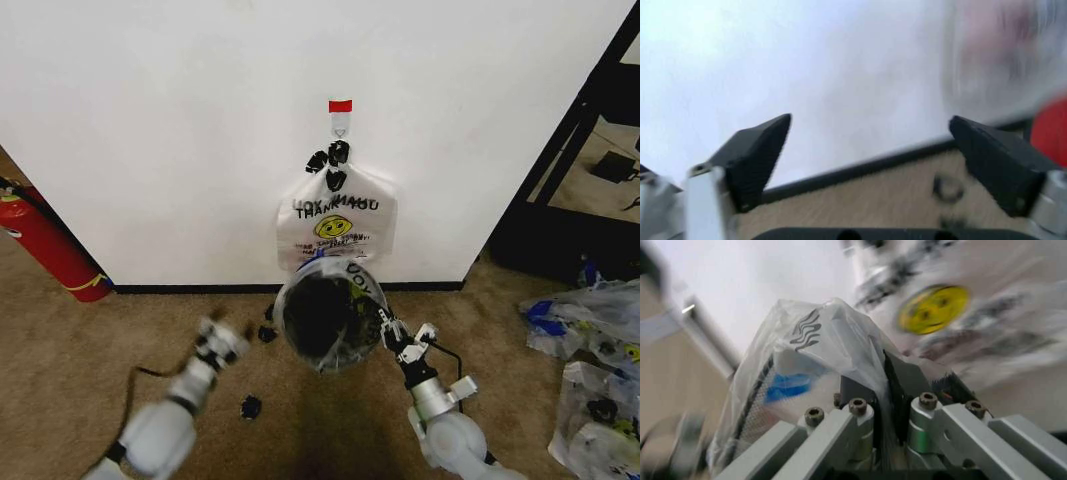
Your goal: Pick up the garbage bag from the wall and place it over the trash bin.
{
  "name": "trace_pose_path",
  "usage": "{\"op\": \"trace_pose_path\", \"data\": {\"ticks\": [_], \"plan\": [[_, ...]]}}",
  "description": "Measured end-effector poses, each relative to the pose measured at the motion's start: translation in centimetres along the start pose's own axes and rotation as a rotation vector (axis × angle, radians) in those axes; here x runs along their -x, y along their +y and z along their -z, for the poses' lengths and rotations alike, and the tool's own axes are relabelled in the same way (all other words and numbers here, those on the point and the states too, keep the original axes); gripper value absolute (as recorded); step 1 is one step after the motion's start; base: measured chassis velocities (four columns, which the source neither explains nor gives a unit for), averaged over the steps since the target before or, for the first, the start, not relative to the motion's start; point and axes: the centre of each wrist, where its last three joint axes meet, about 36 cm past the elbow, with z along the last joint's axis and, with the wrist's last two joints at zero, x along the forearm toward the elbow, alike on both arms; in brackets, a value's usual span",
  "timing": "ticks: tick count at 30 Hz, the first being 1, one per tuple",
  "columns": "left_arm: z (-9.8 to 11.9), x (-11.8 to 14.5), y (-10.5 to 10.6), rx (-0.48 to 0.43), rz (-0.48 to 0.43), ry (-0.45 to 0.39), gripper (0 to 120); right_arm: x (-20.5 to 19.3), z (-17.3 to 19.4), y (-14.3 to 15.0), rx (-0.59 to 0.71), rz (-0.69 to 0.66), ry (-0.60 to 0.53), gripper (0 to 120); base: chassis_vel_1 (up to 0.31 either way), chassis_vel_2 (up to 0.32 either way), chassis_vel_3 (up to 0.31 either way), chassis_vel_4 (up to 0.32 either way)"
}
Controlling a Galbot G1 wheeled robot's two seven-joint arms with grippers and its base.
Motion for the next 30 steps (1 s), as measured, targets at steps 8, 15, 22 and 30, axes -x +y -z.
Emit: {"op": "trace_pose_path", "data": {"ticks": [8, 15, 22, 30], "plan": [[6.1, -2.1, -1.1, -0.376, -0.375, 0.009, 100, -1.3, 1.0, -5.3, -0.108, 0.173, 0.058, 1, 0.0, 0.0, 0.0, 0.0], [7.2, -2.1, -2.6, -0.447, -0.508, 0.186, 100, -1.9, 1.8, -5.9, -0.114, 0.251, 0.085, 1, 0.0, 0.0, 0.0, 0.0], [7.6, -1.3, -2.3, -0.437, -0.518, 0.252, 97, -2.8, 2.2, -5.6, -0.12, 0.278, 0.097, 1, 0.0, 0.0, 0.0, 0.0], [7.7, 0.1, -2.1, -0.413, -0.45, 0.26, 98, -2.9, 2.4, -5.1, -0.121, 0.316, 0.102, 1, 0.0, 0.0, 0.0, 0.0]]}}
